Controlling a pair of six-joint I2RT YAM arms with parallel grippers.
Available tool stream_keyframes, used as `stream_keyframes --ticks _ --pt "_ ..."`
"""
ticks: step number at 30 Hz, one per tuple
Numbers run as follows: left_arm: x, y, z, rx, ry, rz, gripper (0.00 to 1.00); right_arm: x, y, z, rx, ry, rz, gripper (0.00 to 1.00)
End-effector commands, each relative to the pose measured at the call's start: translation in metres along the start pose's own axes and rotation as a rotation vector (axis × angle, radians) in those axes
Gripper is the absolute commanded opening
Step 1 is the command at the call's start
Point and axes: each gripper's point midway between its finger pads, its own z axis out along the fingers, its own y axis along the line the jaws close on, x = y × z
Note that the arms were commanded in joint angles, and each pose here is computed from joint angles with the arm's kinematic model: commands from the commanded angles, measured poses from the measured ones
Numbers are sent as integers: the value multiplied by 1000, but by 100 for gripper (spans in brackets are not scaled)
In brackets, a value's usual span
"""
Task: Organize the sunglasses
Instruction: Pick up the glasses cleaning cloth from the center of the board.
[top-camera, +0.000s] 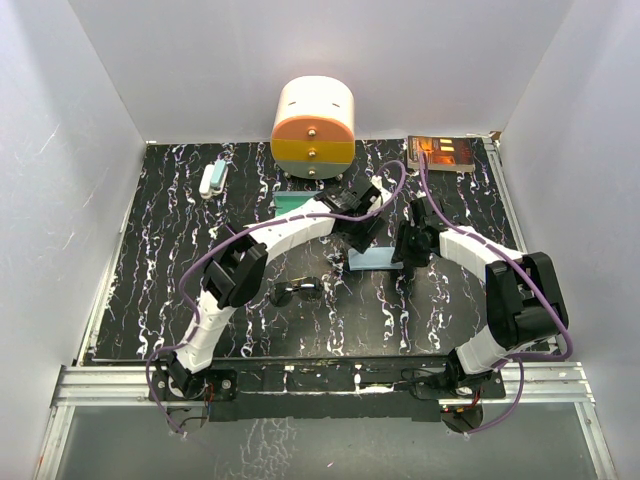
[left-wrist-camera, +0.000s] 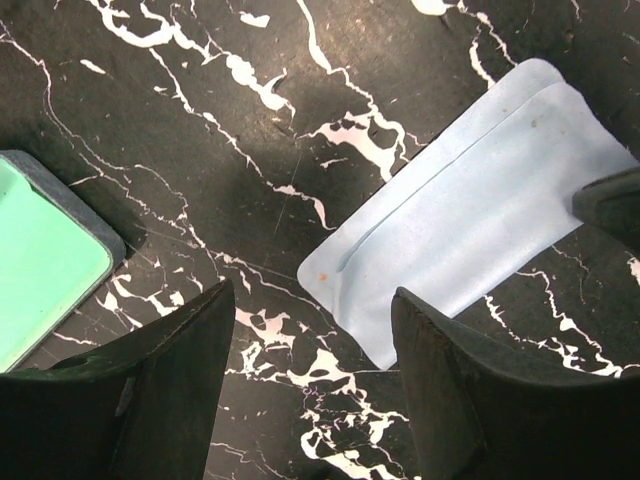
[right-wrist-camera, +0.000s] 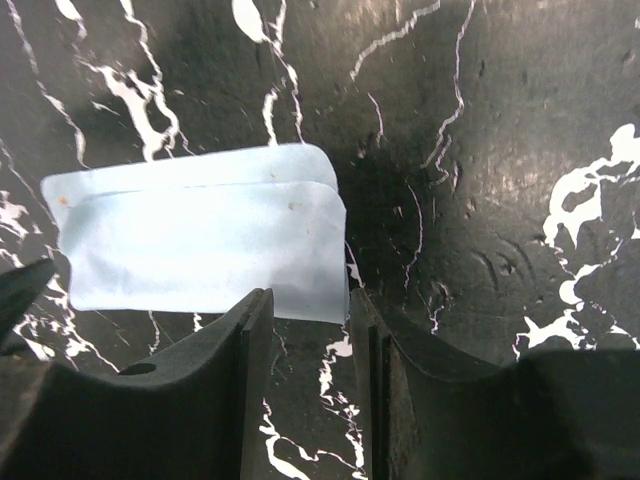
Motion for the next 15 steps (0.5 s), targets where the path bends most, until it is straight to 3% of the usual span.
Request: stream_keyframes --ticks 1,9,15 --pt "-7 -6 -6 24 -6 -8 62 4 -2 1 -6 -7 2 41" --pt "-2 -5 3 17 16 -7 62 10 -2 8 -11 11 2 40" --pt "-3 -4 3 16 15 -4 62 16 -3 18 -6 35 1 29"
